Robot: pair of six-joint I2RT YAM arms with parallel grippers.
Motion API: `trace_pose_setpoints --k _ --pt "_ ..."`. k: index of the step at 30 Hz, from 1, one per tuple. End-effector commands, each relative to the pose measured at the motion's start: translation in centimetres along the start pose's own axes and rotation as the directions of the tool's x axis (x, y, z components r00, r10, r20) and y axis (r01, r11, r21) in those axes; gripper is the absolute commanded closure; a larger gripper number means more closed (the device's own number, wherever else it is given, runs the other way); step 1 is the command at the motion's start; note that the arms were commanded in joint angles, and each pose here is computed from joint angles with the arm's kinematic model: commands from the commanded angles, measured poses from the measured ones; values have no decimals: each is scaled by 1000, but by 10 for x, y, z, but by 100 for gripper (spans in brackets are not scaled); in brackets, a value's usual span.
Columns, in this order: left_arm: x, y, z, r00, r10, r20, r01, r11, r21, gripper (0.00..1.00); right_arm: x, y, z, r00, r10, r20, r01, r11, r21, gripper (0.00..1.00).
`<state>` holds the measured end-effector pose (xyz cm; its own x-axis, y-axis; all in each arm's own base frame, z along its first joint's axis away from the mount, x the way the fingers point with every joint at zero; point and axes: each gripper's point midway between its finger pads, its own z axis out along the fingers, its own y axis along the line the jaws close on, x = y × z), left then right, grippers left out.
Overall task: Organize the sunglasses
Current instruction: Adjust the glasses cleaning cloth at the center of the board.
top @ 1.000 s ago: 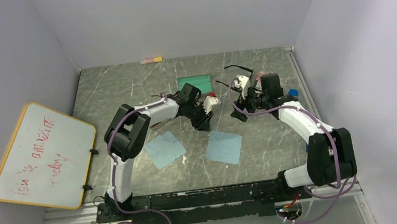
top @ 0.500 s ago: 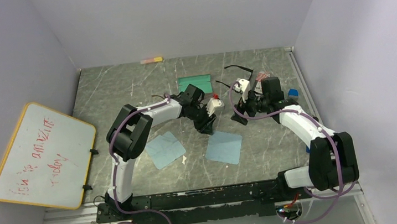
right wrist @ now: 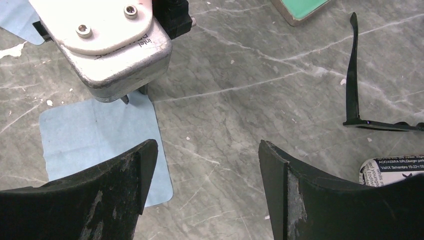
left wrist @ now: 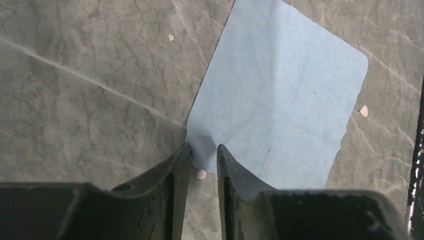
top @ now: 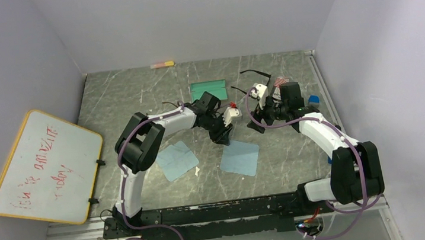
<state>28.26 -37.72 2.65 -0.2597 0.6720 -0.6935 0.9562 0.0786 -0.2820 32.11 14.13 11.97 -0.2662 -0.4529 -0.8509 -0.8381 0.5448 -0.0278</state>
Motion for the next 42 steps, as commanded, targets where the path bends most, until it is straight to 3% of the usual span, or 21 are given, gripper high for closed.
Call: trace_pose_setpoints --k 1,11,15,20,33,37,42 --pt "32 -4 9 996 -38 -82 38 999 -3 70 -16 -6 -3 998 -46 51 45 999 25 22" --pt "25 10 7 997 -52 -54 47 995 -92 95 -11 -6 0 998 -43 39 42 999 16 22" --pt "23 10 3 998 -51 -36 47 992 -115 95 -10 -5 0 998 -45 38 44 999 11 22" --pt "8 23 -16 996 -59 63 73 966 -248 95 -13 -6 1 998 -51 46 51 999 8 22" --pt "23 88 -50 973 -185 135 228 839 -493 95 -23 -17 35 996 70 50 -64 990 -126 22" --pt "28 99 -56 971 -201 127 238 827 -510 95 -36 -29 49 987 148 60 -138 979 -153 24" --pt "29 89 -54 974 -187 127 225 856 -465 95 -30 -32 70 974 221 39 -212 964 -161 28"
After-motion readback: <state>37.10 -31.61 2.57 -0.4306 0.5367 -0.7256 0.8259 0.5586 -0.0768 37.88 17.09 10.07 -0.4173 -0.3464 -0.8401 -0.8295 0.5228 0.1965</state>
